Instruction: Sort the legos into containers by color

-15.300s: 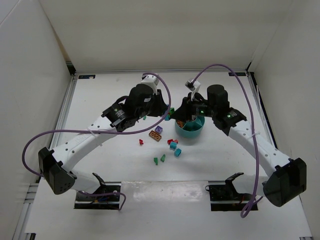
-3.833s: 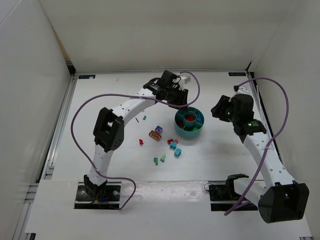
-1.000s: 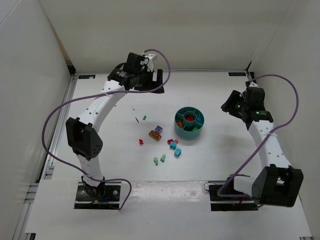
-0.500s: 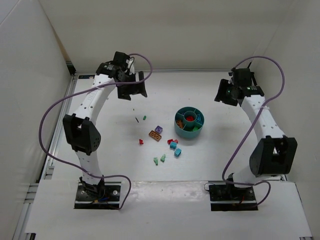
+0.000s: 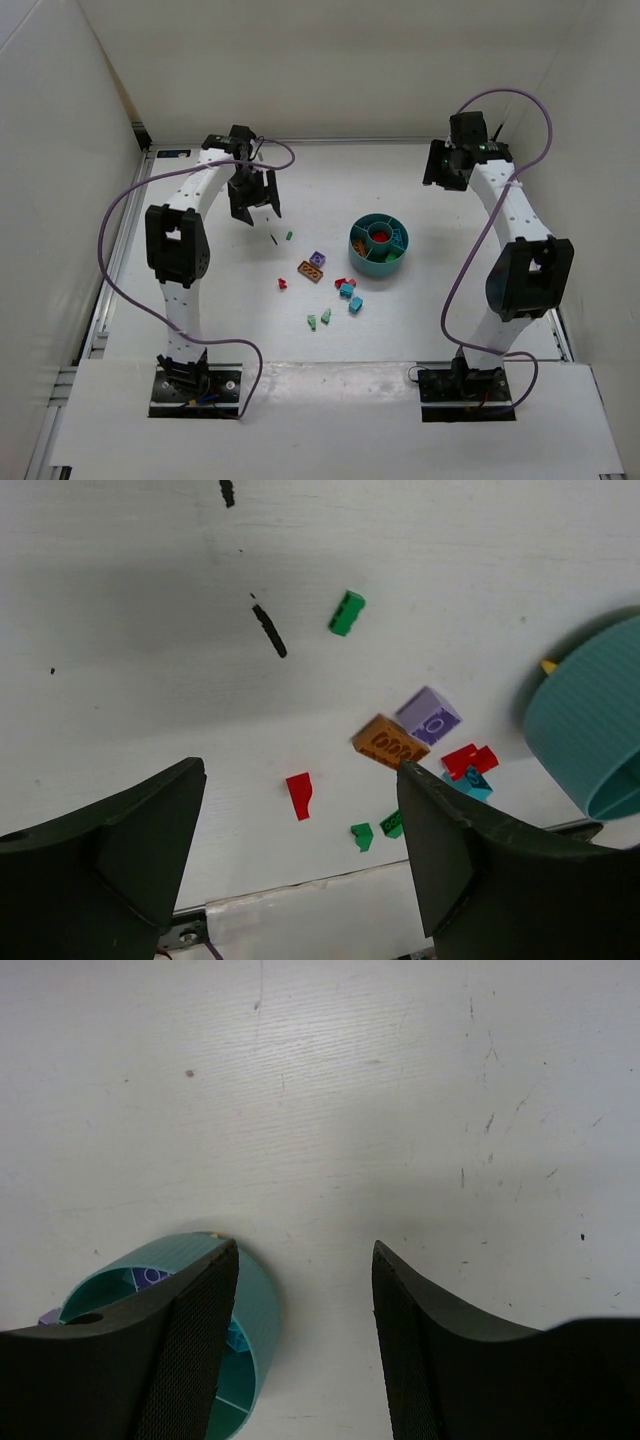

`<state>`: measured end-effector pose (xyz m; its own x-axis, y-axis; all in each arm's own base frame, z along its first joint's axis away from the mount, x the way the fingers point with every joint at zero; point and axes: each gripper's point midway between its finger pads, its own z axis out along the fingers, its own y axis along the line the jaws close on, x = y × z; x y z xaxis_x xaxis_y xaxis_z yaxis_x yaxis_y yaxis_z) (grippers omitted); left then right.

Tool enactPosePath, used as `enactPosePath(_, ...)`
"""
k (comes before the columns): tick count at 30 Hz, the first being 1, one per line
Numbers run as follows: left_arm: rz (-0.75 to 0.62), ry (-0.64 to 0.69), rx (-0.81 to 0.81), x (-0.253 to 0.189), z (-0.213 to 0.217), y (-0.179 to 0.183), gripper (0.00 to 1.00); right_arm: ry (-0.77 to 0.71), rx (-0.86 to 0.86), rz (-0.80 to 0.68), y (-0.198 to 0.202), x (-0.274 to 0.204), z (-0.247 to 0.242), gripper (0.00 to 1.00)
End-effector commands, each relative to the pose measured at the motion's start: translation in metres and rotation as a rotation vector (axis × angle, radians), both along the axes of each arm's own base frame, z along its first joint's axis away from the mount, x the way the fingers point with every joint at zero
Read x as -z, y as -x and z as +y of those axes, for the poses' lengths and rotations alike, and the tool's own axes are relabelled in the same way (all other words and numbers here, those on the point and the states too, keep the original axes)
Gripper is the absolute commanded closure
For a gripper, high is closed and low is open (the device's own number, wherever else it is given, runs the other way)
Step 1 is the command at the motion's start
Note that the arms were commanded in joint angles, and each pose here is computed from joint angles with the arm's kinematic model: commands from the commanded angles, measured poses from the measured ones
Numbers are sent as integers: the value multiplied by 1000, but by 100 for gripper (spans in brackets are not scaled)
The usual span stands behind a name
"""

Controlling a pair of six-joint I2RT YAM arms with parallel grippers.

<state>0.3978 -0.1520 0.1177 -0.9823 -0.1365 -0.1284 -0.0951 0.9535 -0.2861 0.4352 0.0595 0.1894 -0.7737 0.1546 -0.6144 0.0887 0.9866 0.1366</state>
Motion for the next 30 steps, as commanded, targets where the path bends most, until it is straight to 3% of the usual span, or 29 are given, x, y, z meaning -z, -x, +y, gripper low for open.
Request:
enactPosePath(1,-36,29,3,-7,-1,-12,14,20,7,-27,-7,-16,-1,40)
enactPosePath(6,-15,41,14,13,-6,-18,20,31,5,-30,-7,-18,-1,40)
enactPosePath(15,4,-14,12,29,3,-17,21,53,13,-6,2,-11,0,40)
enactPosePath(30,-19,-47,105,19,-9,-33,21,74,-24,-23,-21,-18,5,40)
